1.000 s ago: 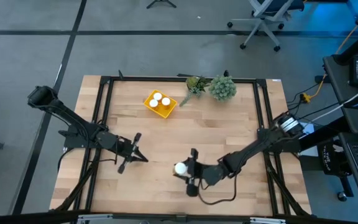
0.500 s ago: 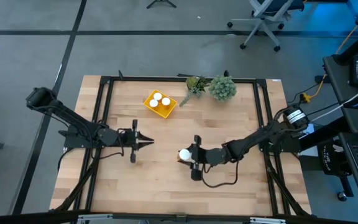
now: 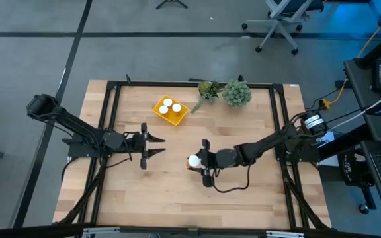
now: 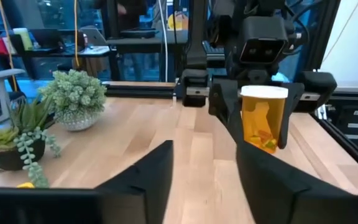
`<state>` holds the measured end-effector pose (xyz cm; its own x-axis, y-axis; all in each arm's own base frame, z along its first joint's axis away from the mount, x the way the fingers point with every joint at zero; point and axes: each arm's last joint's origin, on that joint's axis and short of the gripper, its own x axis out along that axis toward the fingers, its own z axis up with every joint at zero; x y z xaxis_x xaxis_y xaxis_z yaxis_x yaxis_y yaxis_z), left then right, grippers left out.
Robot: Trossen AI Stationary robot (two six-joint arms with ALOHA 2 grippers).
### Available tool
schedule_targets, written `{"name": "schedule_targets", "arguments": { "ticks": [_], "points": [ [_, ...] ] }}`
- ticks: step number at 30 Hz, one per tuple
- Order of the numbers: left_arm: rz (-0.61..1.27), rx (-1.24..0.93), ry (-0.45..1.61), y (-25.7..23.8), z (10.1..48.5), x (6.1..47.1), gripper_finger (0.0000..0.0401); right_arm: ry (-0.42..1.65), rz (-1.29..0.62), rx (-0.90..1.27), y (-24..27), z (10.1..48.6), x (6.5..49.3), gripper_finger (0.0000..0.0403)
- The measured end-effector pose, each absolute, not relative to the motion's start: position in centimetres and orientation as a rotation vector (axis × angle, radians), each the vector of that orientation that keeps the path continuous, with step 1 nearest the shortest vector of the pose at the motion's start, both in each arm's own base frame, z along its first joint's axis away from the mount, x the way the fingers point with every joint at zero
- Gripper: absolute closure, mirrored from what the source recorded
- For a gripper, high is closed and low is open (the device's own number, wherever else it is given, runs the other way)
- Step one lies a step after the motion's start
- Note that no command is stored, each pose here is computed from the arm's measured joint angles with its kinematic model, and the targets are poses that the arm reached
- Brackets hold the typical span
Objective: Pick and place pill bottles into a basket
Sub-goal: Put the orange pill bottle into the yellow bin
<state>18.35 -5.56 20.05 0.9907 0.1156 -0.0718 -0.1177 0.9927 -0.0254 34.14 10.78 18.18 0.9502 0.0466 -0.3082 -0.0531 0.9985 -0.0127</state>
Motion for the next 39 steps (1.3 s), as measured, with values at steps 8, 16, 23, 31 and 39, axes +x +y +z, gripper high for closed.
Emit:
{"name": "schedule_targets", "arguments": {
  "ticks": [8,16,23,31,39],
  "points": [
    [0.126,-0.032,0.070,-5.5,20.0,18.3,0.0157,0.279,0.088,-0.043,10.7,19.7,33.7,0.0213],
    [0.108,-0.035,0.071,-5.6,20.0,18.3,0.0153,0.282,0.093,-0.059,10.4,20.3,33.5,0.0213],
    [0.038,-0.040,0.074,-5.8,20.0,18.4,0.0152,0.266,0.097,-0.051,10.0,20.4,33.7,0.0213],
    [-0.026,-0.081,0.086,-6.2,20.7,19.7,0.0153,0.266,0.107,-0.044,9.8,20.4,33.8,0.0213],
    [-0.116,-0.058,0.168,-7.0,20.5,23.6,0.0154,0.265,0.106,-0.041,9.8,20.4,33.8,0.0213]
  ]
}}
